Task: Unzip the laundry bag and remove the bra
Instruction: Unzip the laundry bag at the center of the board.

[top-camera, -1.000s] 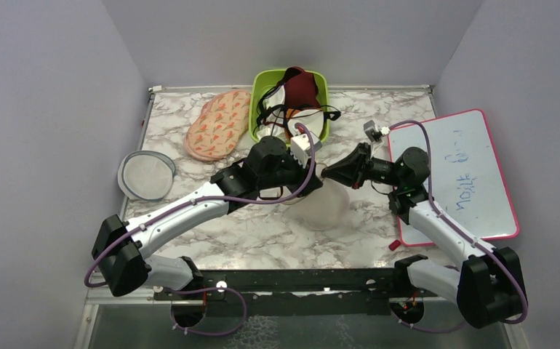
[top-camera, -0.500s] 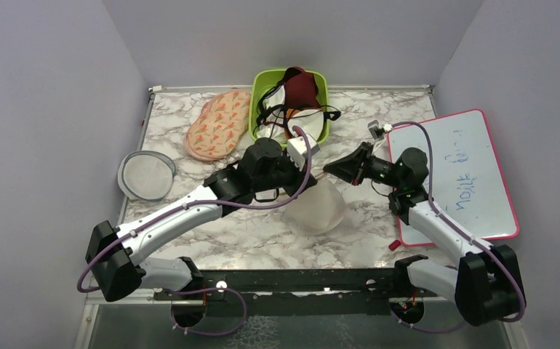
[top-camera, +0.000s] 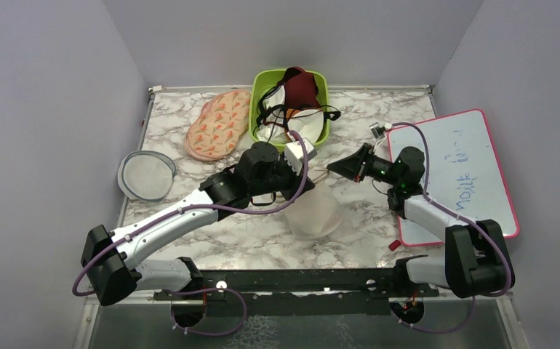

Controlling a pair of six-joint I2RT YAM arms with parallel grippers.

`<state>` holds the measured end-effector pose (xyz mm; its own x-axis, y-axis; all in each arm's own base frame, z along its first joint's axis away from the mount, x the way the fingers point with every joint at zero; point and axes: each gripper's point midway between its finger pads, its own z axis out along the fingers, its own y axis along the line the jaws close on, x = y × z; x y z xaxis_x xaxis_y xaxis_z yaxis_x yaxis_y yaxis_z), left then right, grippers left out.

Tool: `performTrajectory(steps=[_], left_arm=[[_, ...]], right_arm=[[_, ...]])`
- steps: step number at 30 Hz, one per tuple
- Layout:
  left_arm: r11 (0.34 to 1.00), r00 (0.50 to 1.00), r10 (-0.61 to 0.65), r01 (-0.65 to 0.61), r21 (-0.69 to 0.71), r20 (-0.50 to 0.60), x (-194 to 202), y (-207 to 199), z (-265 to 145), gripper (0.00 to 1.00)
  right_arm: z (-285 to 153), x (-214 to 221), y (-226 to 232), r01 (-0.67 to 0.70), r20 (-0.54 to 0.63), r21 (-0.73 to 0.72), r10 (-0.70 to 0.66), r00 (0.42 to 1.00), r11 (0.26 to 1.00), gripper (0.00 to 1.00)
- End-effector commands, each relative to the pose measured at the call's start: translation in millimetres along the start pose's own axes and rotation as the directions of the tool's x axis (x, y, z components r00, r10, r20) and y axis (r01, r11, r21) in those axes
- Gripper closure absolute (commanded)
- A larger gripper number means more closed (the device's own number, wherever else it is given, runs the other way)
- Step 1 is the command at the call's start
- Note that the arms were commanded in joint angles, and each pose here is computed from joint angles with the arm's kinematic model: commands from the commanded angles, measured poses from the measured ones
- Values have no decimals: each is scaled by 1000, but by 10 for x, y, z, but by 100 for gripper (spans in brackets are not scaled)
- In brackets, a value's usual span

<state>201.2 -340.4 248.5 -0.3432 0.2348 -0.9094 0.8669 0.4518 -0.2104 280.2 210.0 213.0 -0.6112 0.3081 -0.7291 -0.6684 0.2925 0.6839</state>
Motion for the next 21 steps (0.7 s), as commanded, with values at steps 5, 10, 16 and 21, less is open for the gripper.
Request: performTrajectory(steps=[5,10,16,21], left_arm=[[999,1000,14,-13,39,-7,2,-67,79,76],[999,1000,7,-6,31,-11,-36,-51,146,64],[1000,1000,-1,1,-7,-19,-55,-10,236,59],[997,1000,13,-14,-70,-23,-75,79,280,62]], right_arm=[[-55,-143,377,155,-9,-99,-156,988,983,99],[-62,-145,488,180,-16,-113,-183,983,977,99],[-43,-107,567,178,-20,-134,-182,983,975,99],[-19,-71,654,181,-27,-157,-188,982,971,99]])
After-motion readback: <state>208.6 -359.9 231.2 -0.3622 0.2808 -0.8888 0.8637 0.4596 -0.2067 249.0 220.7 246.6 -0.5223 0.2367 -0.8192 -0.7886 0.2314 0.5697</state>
